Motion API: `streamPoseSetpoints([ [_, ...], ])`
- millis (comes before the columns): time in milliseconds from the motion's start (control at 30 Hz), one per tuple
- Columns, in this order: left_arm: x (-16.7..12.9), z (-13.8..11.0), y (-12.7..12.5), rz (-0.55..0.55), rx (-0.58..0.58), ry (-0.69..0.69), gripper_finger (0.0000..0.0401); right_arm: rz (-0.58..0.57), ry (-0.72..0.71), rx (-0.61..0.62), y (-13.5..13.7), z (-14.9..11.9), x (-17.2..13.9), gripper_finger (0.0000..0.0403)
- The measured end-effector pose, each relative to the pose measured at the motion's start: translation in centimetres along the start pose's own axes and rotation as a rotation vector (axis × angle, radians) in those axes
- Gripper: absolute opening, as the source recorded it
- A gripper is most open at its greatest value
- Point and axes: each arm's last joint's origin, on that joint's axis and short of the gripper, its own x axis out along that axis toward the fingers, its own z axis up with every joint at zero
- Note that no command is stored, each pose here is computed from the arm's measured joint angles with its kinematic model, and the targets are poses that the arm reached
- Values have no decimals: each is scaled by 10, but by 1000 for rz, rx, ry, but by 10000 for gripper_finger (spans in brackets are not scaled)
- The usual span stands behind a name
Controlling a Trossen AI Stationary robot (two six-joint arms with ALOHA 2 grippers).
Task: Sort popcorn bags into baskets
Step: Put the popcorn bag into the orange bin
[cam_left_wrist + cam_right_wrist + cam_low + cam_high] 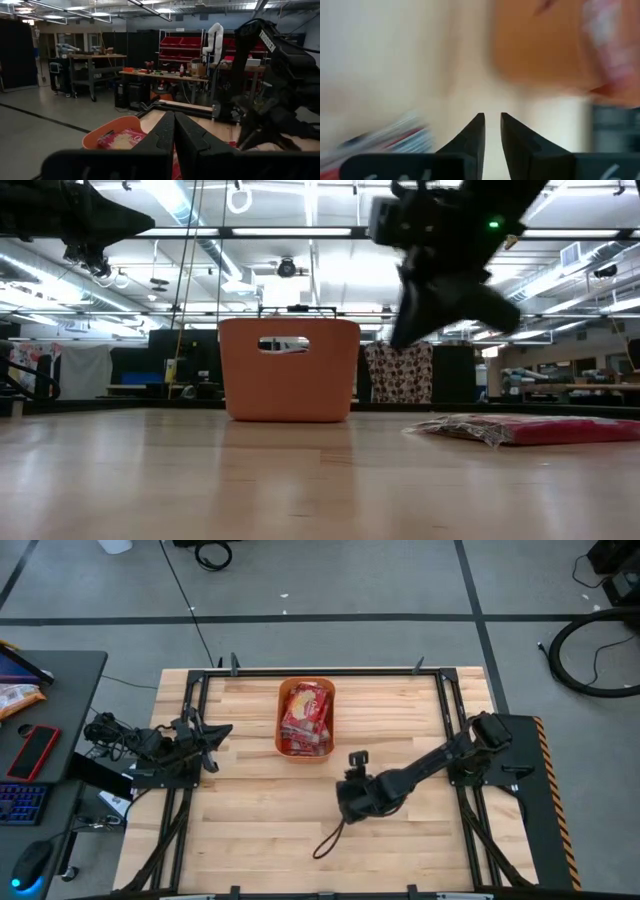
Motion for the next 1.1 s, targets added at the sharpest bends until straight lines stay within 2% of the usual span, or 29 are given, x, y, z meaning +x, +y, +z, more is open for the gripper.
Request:
streamPoseSetpoints([
  [167, 0, 0, 0, 0, 0, 0, 13, 281, 140, 128, 13, -12, -9, 53],
  [300, 0, 0, 0, 0, 0, 0, 13, 409, 249, 208, 20, -19, -15, 60],
  [600, 0, 0, 0, 0, 0, 0, 13, 404, 319, 212, 41, -31, -36, 121],
  [733, 0, 0, 0, 0, 1, 0, 13, 366, 288, 173, 49, -35, -45, 143],
  [867, 0, 0, 0, 0, 0, 1, 13, 322, 265, 130, 57, -44, -43, 145],
  [1100, 0, 0, 0, 0, 0, 0, 13, 354, 264, 156, 70, -65, -24, 131],
])
